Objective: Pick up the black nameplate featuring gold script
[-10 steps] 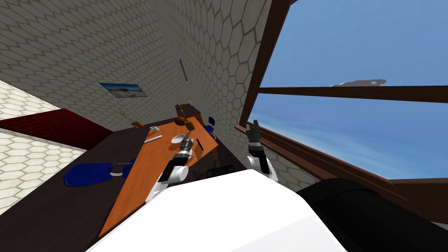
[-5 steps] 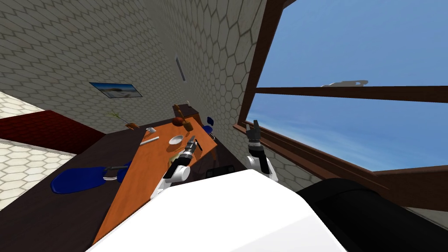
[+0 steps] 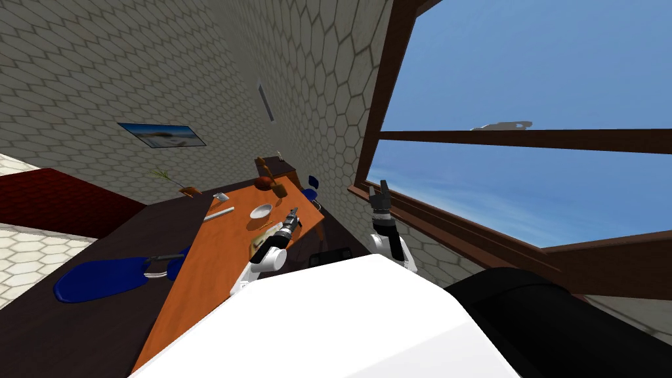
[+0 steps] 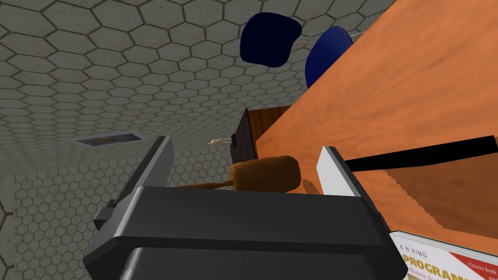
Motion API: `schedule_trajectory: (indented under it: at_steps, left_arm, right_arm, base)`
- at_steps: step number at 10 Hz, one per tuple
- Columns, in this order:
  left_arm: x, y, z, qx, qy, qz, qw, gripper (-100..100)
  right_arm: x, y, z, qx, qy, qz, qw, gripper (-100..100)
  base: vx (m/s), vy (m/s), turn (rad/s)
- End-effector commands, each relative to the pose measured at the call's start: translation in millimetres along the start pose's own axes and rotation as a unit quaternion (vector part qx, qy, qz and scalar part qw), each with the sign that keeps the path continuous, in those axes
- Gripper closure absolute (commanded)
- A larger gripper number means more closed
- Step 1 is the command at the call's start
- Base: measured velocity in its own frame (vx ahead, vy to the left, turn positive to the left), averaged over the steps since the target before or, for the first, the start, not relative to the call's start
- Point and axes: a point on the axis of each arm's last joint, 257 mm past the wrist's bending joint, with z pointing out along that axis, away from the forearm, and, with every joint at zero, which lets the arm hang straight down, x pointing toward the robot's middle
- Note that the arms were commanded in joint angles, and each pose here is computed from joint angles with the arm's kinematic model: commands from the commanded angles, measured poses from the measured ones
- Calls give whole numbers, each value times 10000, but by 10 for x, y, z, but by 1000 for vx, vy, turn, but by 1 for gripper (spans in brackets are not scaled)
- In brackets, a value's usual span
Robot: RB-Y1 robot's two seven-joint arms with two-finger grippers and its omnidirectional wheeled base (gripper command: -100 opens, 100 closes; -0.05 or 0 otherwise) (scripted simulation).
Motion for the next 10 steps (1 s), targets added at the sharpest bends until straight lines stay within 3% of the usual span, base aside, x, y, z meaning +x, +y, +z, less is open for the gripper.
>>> schedule_trajectory:
  at_steps: [1,4,5,6,10]
  left_arm:
    - [77,276,53,-388,181,67,9991,-100]
    - [153,511,64,-755,353,137,9964,-100]
    - [208,709,69,-1055,502,220,9929,-100]
    - [211,722,66,-1079,510,220,9926,-100]
    - [276,1122,43,-1714,807,421,9810,-100]
  right_arm:
    - [0,0,0,0,0,0,10000,0]
    - [0,0,0,0,0,0,10000,0]
    - [0,0,0,0,0,0,10000,0]
    - [0,0,0,0,0,0,10000,0]
    - [0,0,0,0,0,0,10000,0]
  base:
    - [-2,-2,-70]
    - [-1,-2,-61]
    - [1,-2,-93]
    - [1,0,-41]
    - [4,-1,-69]
